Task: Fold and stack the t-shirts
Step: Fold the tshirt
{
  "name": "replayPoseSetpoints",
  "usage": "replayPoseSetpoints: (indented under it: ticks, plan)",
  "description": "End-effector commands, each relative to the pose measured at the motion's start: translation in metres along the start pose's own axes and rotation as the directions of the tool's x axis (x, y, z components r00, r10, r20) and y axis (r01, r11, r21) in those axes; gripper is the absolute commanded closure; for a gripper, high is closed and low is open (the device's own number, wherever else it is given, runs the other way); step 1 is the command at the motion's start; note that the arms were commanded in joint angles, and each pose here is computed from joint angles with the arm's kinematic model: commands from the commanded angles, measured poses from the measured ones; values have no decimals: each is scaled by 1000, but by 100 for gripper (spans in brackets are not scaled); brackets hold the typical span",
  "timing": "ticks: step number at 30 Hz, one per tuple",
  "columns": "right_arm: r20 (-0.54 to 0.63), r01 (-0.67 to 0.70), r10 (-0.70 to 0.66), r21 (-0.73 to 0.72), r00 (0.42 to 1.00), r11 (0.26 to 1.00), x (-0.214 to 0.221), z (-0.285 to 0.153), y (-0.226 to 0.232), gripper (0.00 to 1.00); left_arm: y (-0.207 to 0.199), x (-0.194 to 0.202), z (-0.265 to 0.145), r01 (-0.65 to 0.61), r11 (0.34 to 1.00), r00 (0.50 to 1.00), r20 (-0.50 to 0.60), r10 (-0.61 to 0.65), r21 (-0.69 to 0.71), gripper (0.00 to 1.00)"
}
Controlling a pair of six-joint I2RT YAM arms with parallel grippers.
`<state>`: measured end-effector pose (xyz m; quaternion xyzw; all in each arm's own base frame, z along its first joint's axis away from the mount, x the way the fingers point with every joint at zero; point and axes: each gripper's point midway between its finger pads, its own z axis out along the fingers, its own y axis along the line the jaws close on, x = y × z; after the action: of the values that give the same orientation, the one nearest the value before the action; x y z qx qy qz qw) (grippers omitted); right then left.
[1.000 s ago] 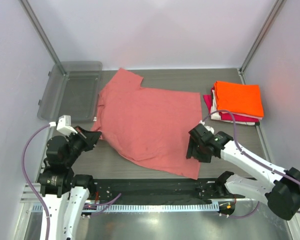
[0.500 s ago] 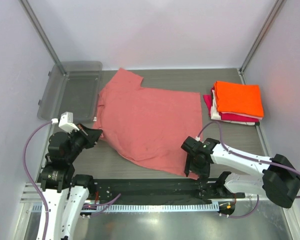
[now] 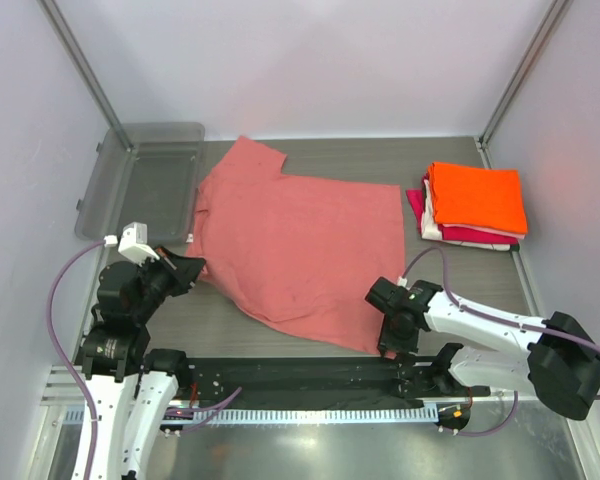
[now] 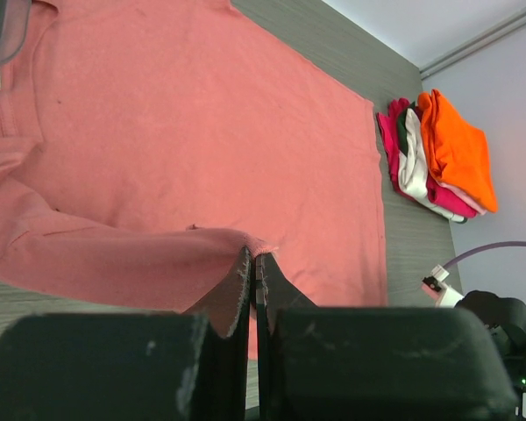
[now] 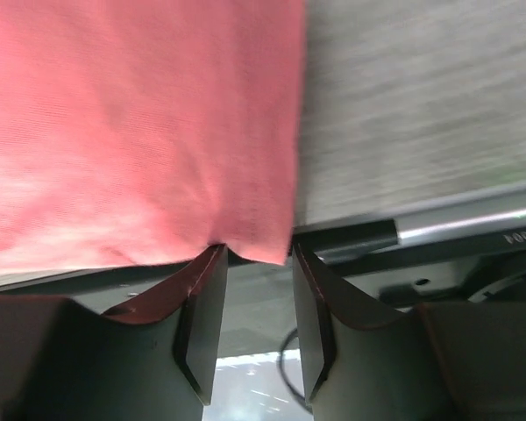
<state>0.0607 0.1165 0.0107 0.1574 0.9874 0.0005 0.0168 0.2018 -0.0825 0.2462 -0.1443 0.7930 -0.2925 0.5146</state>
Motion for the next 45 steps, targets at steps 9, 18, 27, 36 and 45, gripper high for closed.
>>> replayPoseSetpoints:
  ticks: [9,18,27,36,45]
  plan:
    - [145,3,14,-117,989,993,-34,-27,39,93,-3,-8,3,-32,999,999,25,32,14,100]
    - [221,10,27,-162,975,987,-67,-51,47,99,-4,-16,5,-58,998,998,13,59,-15,100]
    - [279,-73,134,-218,951,973,-110,-76,17,99,16,-14,11,-98,987,994,-50,93,-124,100]
    - [378,-105,201,-259,904,960,-146,-83,14,99,18,-31,28,-113,980,993,-45,107,-165,100]
    - [356,-114,248,-358,901,927,-171,-79,33,99,17,-62,46,-160,961,987,-44,154,-224,100]
